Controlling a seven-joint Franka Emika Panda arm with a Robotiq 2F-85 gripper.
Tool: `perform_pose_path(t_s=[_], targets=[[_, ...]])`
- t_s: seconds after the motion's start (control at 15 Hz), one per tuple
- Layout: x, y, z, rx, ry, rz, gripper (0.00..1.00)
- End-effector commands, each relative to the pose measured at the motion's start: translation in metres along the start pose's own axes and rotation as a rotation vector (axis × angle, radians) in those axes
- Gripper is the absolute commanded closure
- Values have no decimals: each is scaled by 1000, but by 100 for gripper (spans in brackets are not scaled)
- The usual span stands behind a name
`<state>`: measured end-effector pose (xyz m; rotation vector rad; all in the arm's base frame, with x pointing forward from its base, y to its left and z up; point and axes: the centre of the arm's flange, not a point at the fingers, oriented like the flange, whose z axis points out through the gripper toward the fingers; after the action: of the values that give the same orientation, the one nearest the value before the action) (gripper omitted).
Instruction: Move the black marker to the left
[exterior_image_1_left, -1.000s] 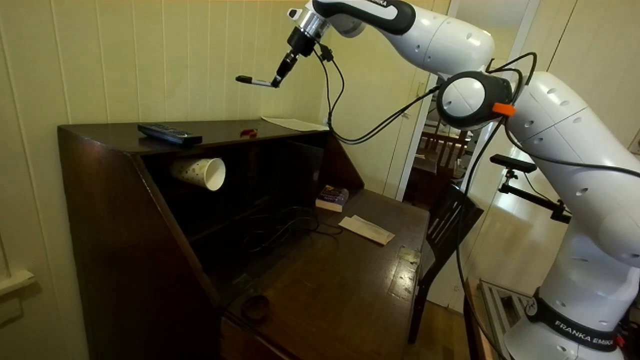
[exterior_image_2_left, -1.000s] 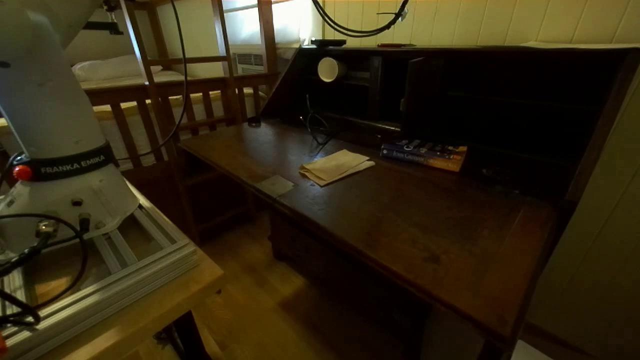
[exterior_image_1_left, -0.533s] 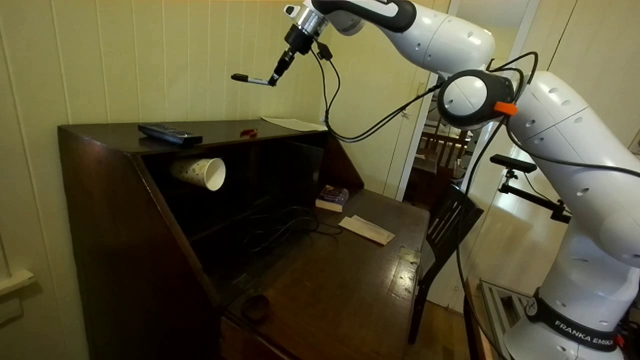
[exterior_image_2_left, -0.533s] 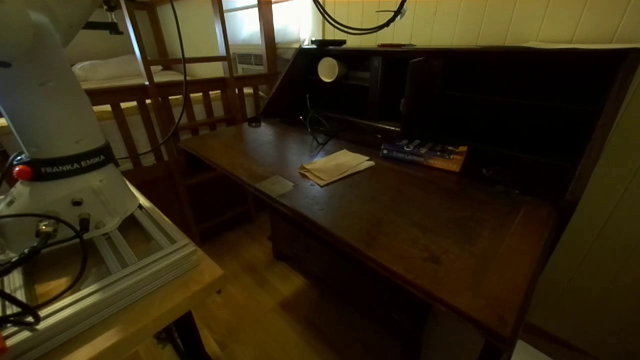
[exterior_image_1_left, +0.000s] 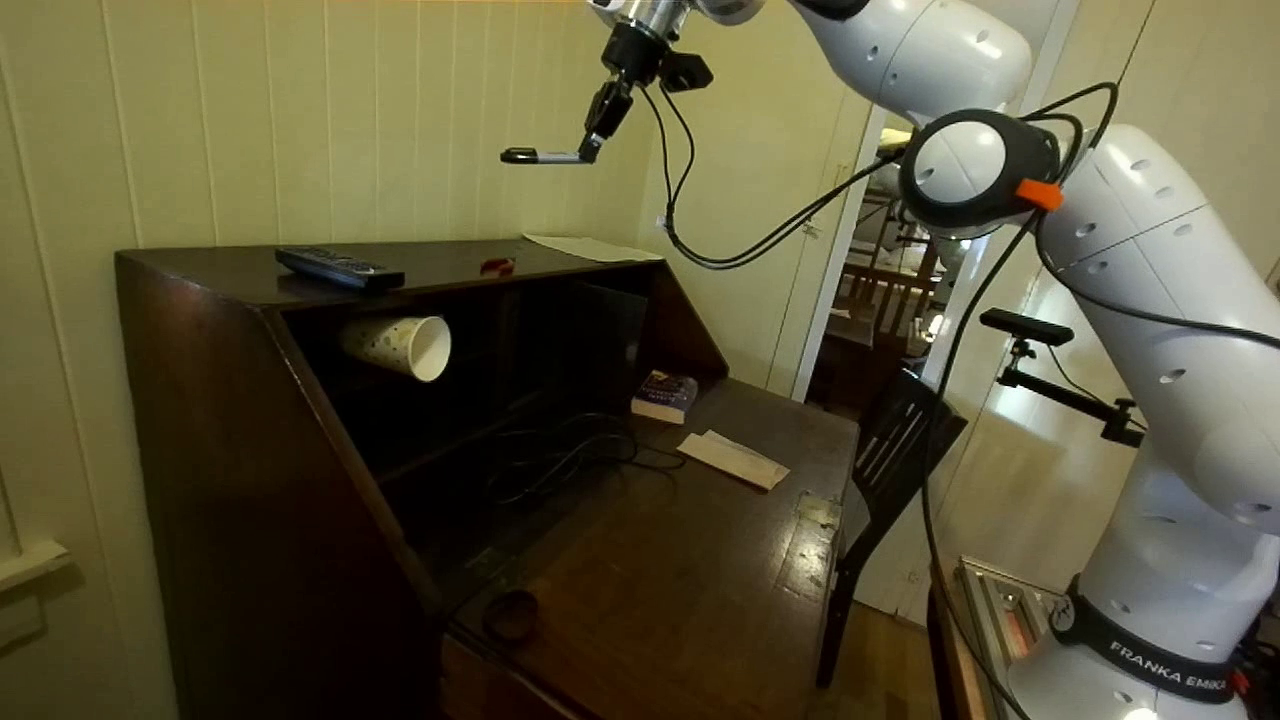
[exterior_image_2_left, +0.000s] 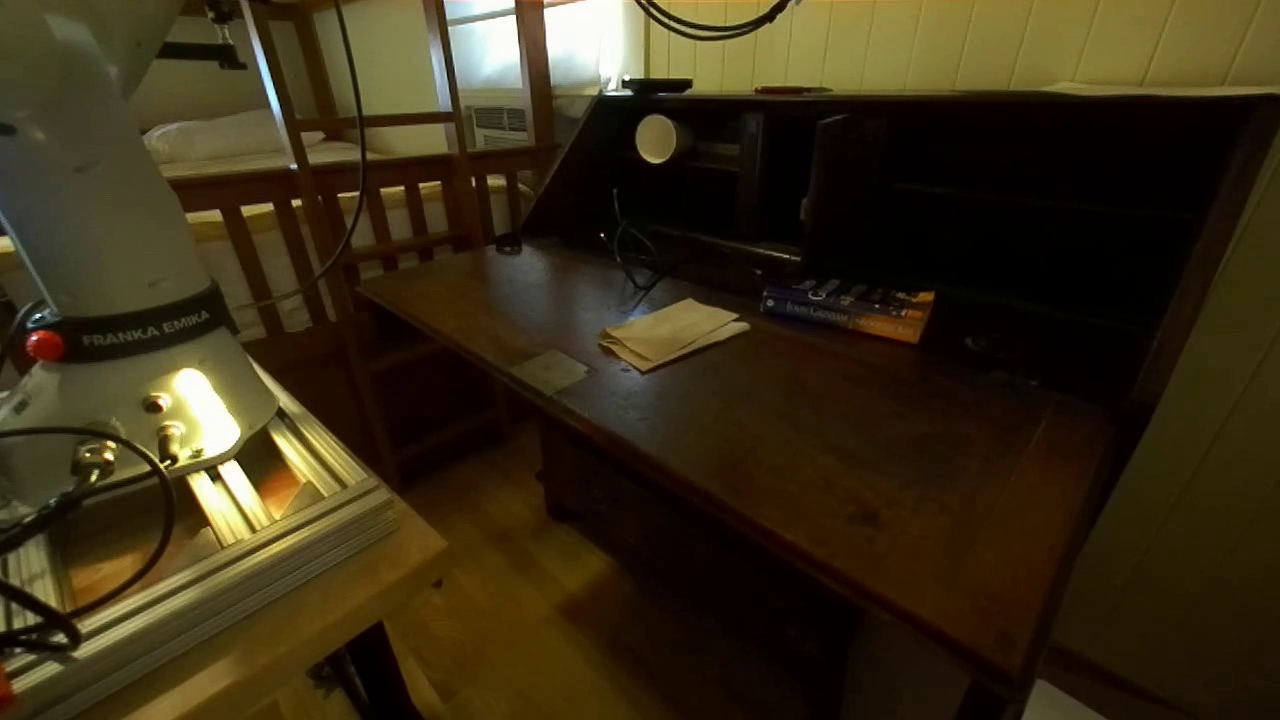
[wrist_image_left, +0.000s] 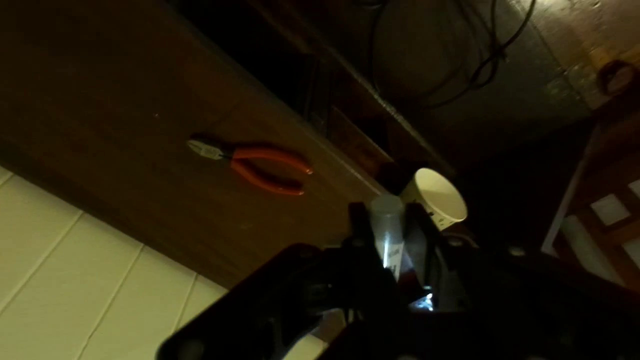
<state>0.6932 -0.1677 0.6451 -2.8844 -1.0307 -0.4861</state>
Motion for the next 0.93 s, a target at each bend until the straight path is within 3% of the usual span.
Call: perform_pose_path(t_s=[0.0, 0.33, 0.53, 0.87], targets=[[-51, -64, -11, 73, -110, -17, 94], [-66, -107, -27, 237, -241, -12, 94], [-69, -129, -27, 277, -308, 48, 94], [-58, -136, -9, 112, -344, 182, 94]])
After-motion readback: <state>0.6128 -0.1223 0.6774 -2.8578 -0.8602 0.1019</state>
